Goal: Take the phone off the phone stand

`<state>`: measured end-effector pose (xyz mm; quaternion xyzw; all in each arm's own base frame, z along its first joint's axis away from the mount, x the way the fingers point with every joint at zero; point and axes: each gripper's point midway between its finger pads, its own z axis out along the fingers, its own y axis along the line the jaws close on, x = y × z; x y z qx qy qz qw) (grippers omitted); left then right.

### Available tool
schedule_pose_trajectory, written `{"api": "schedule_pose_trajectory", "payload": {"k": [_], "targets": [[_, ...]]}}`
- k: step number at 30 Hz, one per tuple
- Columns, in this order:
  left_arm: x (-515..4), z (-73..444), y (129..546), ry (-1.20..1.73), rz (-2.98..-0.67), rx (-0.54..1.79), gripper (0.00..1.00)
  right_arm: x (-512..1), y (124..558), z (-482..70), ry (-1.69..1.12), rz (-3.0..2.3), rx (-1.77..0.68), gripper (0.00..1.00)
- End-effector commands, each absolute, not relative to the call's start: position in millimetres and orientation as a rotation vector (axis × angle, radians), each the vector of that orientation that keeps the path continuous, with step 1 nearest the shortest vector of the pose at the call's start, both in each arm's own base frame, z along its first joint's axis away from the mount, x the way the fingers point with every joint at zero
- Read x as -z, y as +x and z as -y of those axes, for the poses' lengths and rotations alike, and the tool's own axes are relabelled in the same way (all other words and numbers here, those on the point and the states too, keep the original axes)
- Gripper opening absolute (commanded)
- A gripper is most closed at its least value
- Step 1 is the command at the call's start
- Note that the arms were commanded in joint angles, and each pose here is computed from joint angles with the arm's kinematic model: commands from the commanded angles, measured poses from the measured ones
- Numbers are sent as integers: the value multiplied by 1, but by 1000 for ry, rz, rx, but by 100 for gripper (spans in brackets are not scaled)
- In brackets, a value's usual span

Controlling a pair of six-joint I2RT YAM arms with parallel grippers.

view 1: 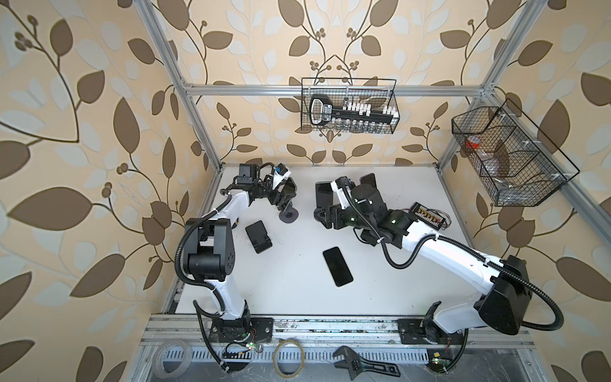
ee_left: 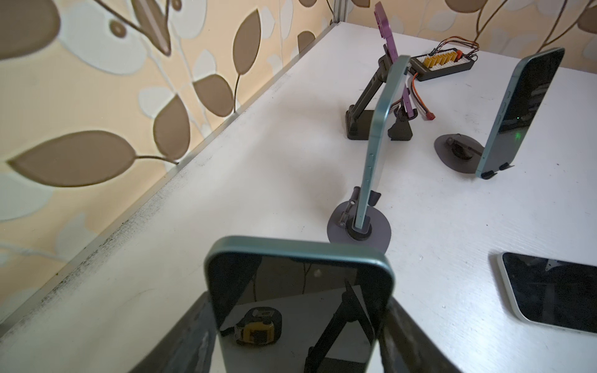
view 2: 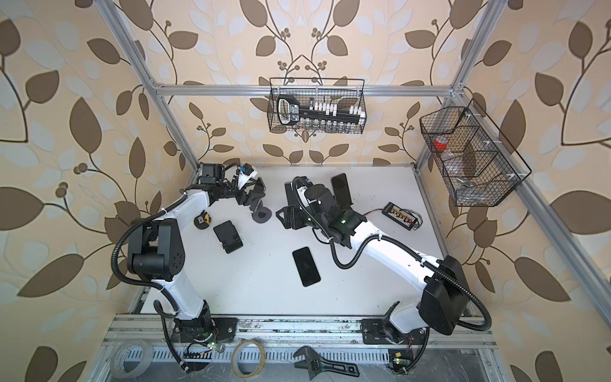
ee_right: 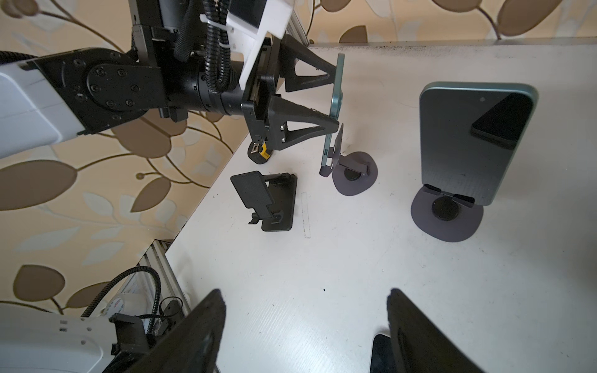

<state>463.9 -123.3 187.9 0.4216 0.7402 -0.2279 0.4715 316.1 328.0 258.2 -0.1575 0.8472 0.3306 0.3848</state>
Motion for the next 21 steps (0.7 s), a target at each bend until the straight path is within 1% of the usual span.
{"api": "schedule_pose_trajectory", "payload": {"k": [1,14,21], "targets": [[-232,120,462,1022,-1712,511,56,-278,314,-333,-424,-2110,-873,79],[-256,122,455,934,-1669,535,55,-284,308,-324,-403,-2082,-876,79],[-261,120,453,913,-1685,532,54,-284,303,-318,-382,-2076,-879,79]]}}
